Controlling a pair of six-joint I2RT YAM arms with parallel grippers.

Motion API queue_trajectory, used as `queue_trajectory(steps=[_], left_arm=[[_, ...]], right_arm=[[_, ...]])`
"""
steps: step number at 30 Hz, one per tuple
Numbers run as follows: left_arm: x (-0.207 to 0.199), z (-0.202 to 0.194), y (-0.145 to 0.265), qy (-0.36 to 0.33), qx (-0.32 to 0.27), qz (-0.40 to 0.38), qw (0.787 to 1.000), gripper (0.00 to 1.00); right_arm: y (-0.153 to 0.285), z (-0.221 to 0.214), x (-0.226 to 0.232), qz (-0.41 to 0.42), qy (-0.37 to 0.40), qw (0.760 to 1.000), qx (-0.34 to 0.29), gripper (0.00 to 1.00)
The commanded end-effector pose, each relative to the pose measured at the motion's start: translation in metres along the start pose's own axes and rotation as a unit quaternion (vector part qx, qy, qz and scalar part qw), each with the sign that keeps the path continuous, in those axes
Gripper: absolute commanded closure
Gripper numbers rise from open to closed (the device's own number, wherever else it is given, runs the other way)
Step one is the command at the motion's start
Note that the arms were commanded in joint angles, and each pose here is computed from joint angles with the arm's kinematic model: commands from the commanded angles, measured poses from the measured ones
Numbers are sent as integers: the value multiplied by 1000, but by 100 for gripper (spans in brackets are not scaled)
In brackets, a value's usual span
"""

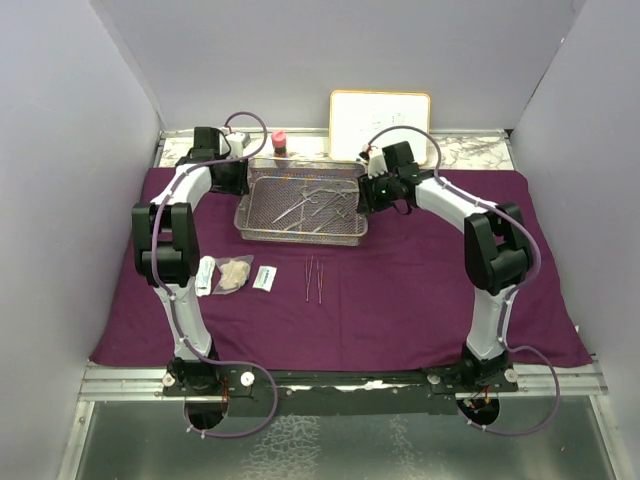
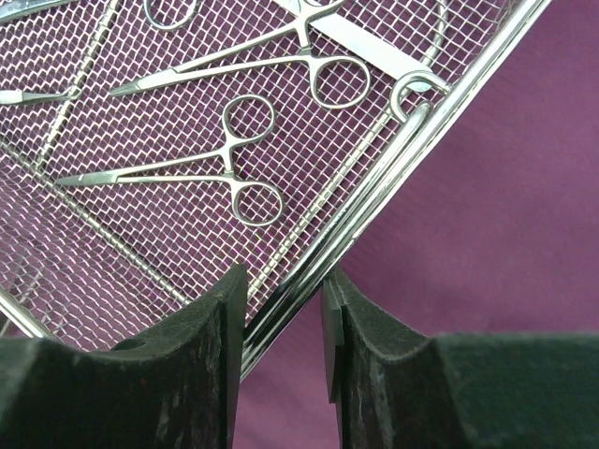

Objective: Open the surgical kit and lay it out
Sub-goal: Move the container from the surgical kit.

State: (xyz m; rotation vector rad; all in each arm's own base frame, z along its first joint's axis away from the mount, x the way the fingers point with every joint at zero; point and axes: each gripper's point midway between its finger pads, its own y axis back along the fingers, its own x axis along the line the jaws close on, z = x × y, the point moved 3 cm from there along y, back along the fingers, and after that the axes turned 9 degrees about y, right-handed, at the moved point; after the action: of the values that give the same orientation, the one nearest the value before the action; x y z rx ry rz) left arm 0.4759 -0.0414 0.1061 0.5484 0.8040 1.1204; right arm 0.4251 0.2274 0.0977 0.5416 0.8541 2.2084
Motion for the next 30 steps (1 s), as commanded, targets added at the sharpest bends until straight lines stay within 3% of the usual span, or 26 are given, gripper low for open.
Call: queue_trajectory(steps=[1,15,30], left_arm=[[-67,-2,-11,-20,7,-97,995,73],[-142,-13,-38,-73,27,-143,987,74],[-186,-25,-53,-101,46,-172,979,74]], right_arm=[[29,35,12,9,58,996,-69,70],[57,12,-17,-45,78,995,-52,74],[73,-2,-59,-97,95,990,-31,74]])
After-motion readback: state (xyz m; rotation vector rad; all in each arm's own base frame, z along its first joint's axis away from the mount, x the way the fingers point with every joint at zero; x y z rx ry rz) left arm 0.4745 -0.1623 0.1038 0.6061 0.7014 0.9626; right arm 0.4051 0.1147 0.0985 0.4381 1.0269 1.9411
